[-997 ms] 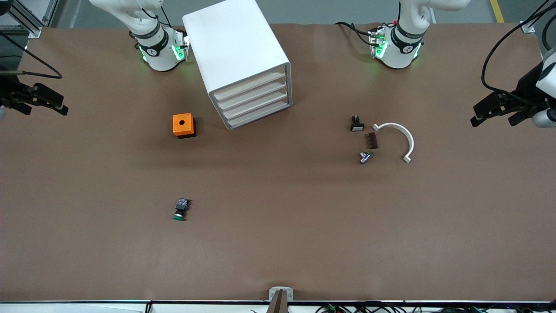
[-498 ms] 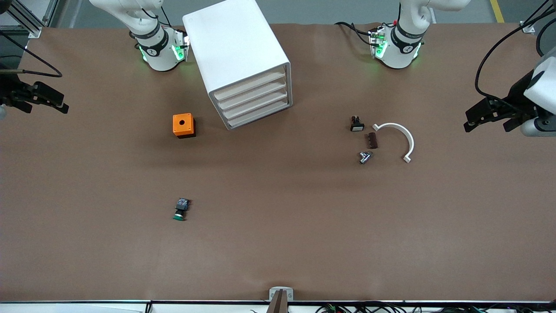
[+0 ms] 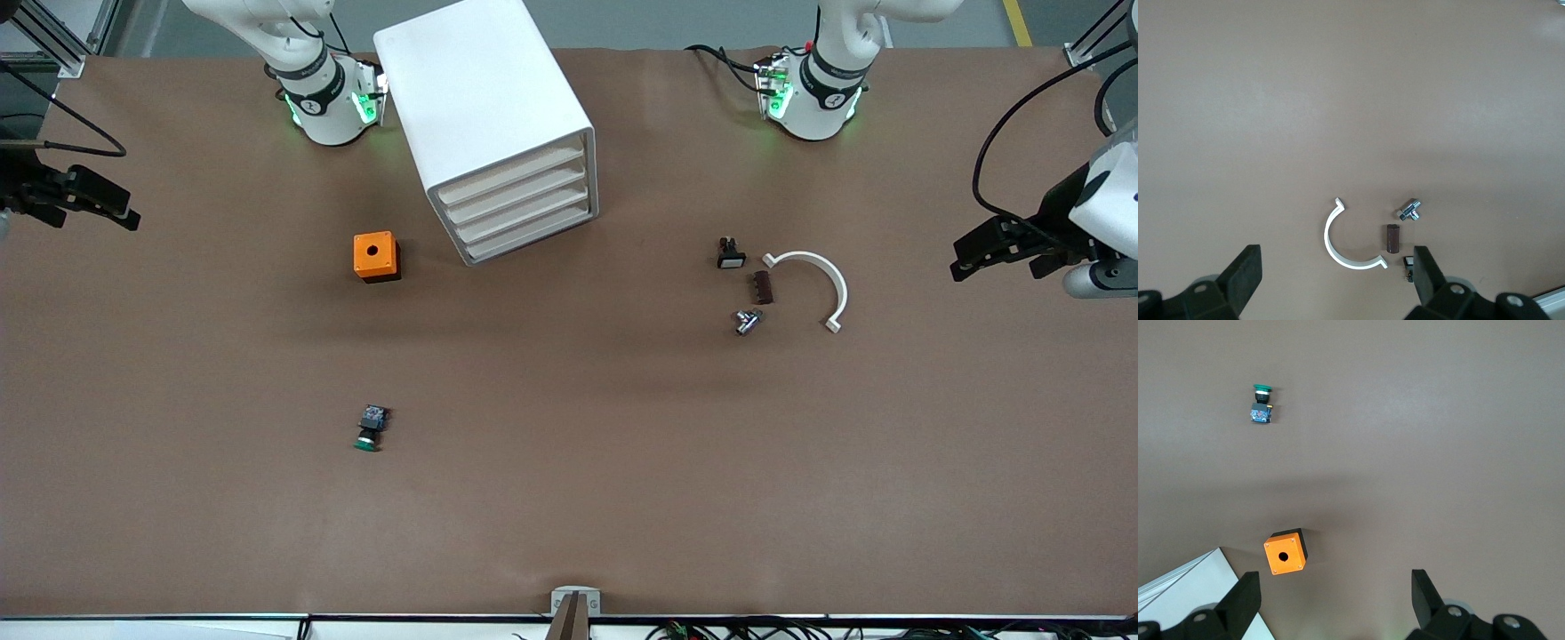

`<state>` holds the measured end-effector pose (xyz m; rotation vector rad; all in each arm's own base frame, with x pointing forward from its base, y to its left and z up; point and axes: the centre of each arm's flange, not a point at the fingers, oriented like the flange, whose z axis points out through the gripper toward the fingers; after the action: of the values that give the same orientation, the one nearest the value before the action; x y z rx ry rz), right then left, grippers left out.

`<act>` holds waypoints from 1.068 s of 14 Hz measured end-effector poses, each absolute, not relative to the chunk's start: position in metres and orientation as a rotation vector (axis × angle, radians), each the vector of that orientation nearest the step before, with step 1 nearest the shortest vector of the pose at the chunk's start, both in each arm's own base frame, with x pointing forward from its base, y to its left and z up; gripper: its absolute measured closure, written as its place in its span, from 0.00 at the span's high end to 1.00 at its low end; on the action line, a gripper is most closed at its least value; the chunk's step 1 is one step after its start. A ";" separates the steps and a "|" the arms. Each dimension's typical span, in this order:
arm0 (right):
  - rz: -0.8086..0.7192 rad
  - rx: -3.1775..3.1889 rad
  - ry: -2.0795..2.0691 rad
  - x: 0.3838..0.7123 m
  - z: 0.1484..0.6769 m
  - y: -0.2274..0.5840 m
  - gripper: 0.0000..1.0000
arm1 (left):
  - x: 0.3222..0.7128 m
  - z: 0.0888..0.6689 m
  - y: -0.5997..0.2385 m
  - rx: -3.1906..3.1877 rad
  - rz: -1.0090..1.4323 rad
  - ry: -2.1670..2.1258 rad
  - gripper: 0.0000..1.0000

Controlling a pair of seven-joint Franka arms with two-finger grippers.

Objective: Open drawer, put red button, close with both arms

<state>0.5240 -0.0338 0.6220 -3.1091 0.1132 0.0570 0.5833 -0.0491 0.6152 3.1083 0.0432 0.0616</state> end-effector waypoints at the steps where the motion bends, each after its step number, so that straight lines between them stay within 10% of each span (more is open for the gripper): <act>1: 0.057 -3.109 0.114 0.524 0.622 -0.034 1.00 | 0.583 0.616 -0.049 3.108 0.063 0.042 1.00; 15: 0.039 -3.089 0.114 0.525 0.623 -0.031 1.00 | 0.590 0.615 -0.027 3.085 0.066 0.086 1.00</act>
<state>0.5253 -0.0315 0.6231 -3.0886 0.1144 0.0386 0.5898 -0.0268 0.6155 3.0852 0.0860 0.0660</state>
